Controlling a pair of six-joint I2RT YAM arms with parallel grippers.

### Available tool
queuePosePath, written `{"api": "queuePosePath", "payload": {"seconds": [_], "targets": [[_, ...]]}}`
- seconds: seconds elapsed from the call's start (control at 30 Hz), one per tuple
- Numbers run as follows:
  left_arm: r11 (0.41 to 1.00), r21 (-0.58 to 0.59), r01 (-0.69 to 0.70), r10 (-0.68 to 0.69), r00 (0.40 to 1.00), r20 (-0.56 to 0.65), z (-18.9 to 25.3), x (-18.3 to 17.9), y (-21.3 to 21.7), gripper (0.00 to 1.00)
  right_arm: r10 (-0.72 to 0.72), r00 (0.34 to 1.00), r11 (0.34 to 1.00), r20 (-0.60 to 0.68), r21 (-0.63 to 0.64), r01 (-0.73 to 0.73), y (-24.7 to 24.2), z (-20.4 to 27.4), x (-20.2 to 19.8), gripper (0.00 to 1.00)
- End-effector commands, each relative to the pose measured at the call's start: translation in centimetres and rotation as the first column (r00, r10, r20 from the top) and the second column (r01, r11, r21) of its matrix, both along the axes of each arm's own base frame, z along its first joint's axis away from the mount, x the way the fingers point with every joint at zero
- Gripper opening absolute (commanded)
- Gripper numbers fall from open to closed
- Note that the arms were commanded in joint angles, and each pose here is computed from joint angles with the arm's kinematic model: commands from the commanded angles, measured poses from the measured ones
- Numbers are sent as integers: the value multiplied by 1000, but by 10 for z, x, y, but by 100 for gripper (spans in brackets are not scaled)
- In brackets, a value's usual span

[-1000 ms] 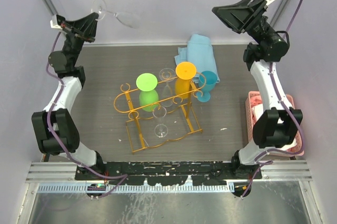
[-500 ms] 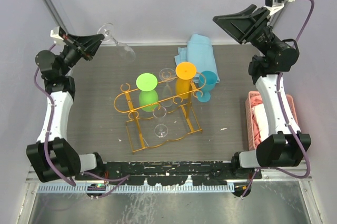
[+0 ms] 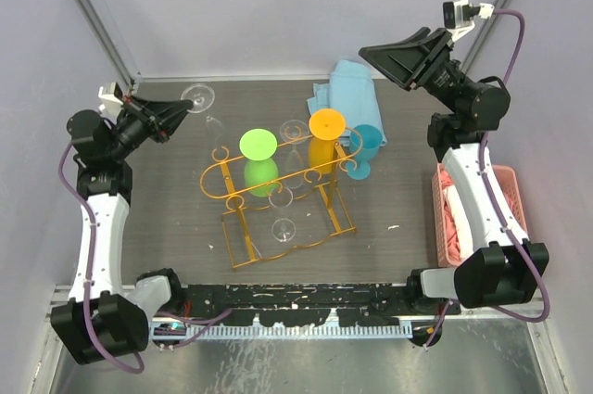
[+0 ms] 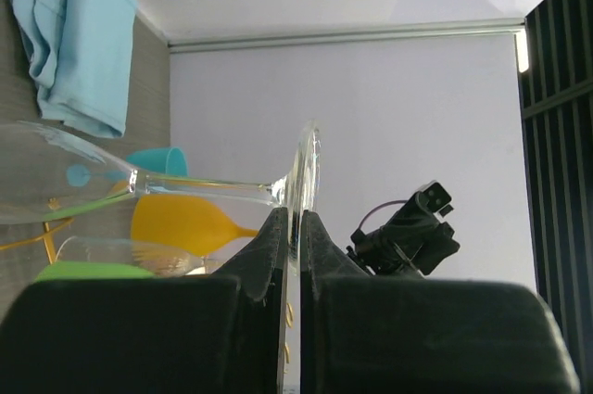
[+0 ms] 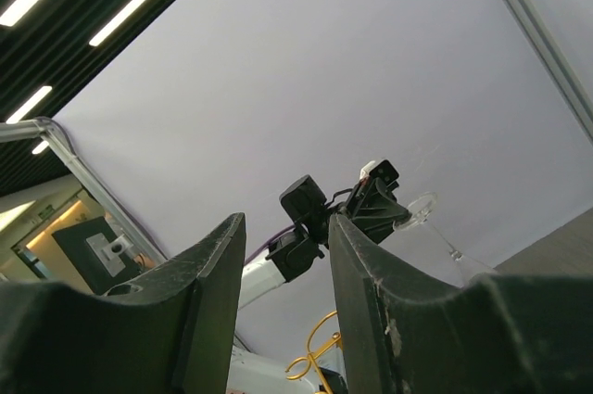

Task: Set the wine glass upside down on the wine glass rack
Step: Turn the wine glass upside down at the wine rack.

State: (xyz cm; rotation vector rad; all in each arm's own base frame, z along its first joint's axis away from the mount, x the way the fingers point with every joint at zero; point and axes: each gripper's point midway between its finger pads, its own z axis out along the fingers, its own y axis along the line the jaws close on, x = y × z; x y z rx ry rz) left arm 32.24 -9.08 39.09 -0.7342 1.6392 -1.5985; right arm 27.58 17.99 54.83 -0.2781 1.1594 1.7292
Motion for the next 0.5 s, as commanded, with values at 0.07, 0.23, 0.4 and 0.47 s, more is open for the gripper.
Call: {"api": "queuePosePath", "payload": {"seconds": [0.07,0.23,0.4,0.47], "targets": [[1000,14,5,-5,1000,30,-6,-24,-5,0,-3,998,1000,70,5,3,6,14,-24,47],[1000,-12,20,-20,999,48,-7,-37,-9,0,0,998,1000,57,-14,1,14,9,-24,47],[999,-3,42,-41,996,75,-2,-47,-14,0,0,999,1000,33,-16,1,17,4,-22,47],[998,1,58,-58,995,87,2,-51,-18,0,-2,1000,1000,21,-19,2,18,2,-19,47]]}}
